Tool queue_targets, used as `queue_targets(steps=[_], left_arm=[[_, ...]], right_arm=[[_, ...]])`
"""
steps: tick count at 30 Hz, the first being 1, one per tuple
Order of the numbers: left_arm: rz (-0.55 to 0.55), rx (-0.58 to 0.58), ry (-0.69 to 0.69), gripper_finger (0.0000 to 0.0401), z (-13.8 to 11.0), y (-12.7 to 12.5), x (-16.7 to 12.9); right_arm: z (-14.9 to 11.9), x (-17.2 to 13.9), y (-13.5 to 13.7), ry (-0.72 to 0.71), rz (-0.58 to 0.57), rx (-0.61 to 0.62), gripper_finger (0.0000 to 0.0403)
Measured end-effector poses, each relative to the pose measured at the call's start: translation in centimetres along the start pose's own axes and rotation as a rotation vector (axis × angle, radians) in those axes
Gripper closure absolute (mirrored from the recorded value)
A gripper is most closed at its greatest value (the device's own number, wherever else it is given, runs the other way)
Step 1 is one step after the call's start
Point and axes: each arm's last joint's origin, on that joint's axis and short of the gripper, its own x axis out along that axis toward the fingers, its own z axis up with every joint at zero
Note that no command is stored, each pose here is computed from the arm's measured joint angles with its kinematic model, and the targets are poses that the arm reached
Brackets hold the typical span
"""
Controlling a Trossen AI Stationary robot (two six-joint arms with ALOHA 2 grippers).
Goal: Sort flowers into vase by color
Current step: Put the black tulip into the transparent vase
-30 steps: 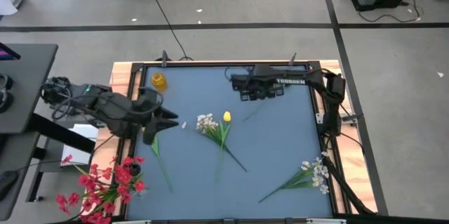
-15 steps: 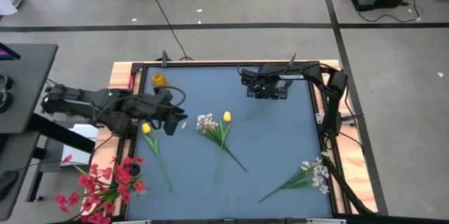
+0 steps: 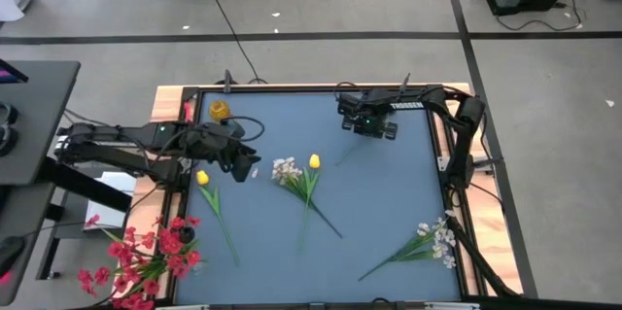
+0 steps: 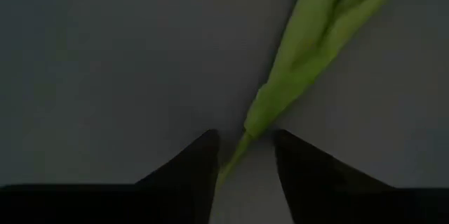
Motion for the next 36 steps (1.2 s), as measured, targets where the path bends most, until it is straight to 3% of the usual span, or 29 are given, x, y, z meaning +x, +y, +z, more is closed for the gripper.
queue_targets(steps=[10, 18, 24, 28, 36], left_arm=[[0.004, 0.042, 0.009, 0.0243, -0.3, 0.2, 0.3], [-0.014, 0.066, 0.031, 0.0243, -0.4, 0.2, 0.3], [-0.063, 0.096, 0.031, 0.0243, -0.4, 0.2, -0.5], [-0.103, 0.125, 0.010, 0.0243, -0.3, 0.3, -1.3], [-0.222, 0.189, 0.025, 0.0243, -0.3, -0.1, -2.0]], right_arm=[[-0.9, 0.0, 0.6, -0.045, 0.032, -0.029, 0.0390], [-3.2, -0.7, 0.9, -0.066, 0.045, -0.065, 0.0395], [-6.6, -3.6, 0.5, -0.062, 0.148, -0.072, 0.0398], [-9.2, -6.1, -0.1, -0.114, 0.249, -0.070, 0.0398], [-15.0, -10.9, -1.4, -0.200, 0.575, -0.164, 0.0399]])
